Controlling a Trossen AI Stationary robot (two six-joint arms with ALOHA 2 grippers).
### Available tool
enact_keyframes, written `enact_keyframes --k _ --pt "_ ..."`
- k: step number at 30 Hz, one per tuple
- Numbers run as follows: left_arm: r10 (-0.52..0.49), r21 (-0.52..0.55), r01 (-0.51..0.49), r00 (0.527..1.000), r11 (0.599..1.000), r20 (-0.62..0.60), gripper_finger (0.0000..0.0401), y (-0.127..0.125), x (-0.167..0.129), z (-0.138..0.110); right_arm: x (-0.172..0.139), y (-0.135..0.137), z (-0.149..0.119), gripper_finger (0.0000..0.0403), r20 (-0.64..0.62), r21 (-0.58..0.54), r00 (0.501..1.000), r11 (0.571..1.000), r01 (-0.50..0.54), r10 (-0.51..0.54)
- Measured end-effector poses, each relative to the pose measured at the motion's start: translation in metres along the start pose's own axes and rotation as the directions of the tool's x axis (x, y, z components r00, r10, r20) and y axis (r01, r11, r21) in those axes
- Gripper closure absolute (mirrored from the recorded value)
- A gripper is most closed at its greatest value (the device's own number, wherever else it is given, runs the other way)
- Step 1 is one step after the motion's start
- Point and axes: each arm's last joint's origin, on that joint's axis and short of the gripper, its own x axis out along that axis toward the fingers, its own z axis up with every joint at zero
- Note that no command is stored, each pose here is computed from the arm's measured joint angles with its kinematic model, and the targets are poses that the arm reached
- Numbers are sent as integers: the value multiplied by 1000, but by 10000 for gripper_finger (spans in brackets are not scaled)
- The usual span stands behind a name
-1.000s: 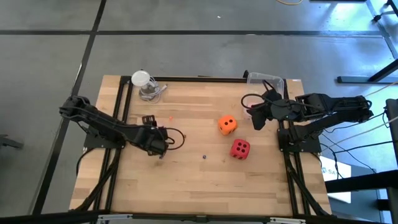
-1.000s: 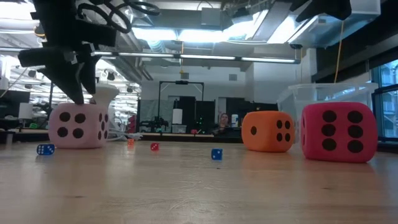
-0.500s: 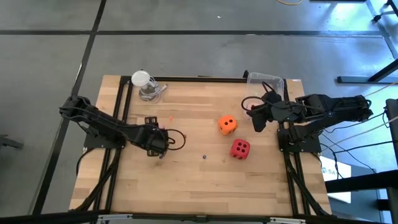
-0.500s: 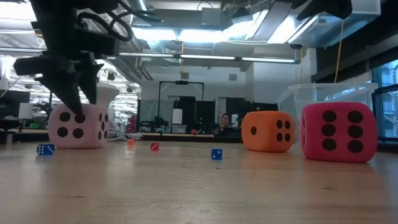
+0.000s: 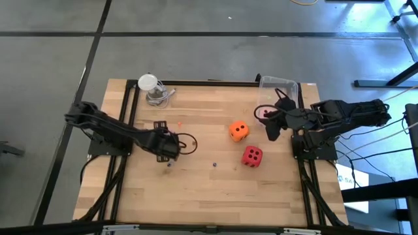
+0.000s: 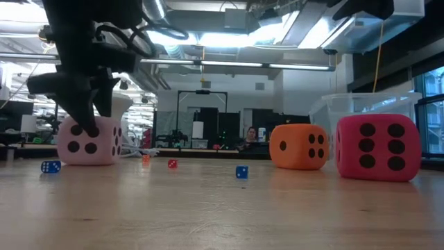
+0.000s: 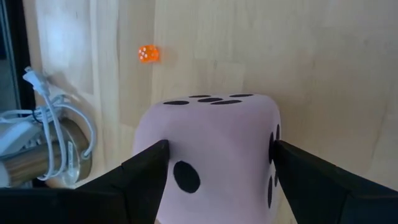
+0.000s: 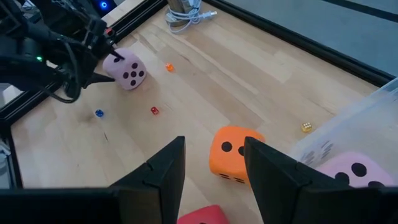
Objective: Pick & Place Dice
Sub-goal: Put the large pink die into the container
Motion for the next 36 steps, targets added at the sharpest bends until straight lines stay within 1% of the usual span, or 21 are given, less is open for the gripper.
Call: enact_keyframes --k 4,7,10,16,20,23,27,29,31,36 --pt "38 38 -36 998 999 -46 122 -9 12 2 -1 1 -2 238 13 -14 1000 1000 7 -7" --pt "54 41 -50 994 998 -95 122 -15 23 3 -2 2 -3 238 21 -26 1000 1000 11 -11" --pt "89 43 -84 986 996 -139 122 -20 35 4 -3 3 -4 238 22 -33 1000 999 9 -9" --pt "163 82 -152 976 985 -143 123 -32 52 8 -4 4 -6 238 15 -43 1000 999 1 0" --pt "182 111 -168 974 980 -133 136 -38 51 6 -5 5 -7 238 12 -50 1000 999 -7 8" --pt "194 129 -175 969 976 -150 152 -39 48 2 -6 6 -8 238 10 -53 1000 999 -11 11" --pt "182 91 -164 951 982 -250 169 -34 44 -7 -6 6 -8 238 9 -54 1000 998 -14 14" --pt "182 74 -168 947 983 -266 172 -32 44 -8 -6 6 -8 238 8 -55 1000 998 -14 15" --pt "183 80 -167 946 983 -267 172 -32 44 -8 -6 7 -9 238 8 -57 1000 998 -12 13" --pt "175 71 -162 950 984 -257 164 -33 44 -7 -3 9 -9 238 4 -65 1000 998 -2 3"
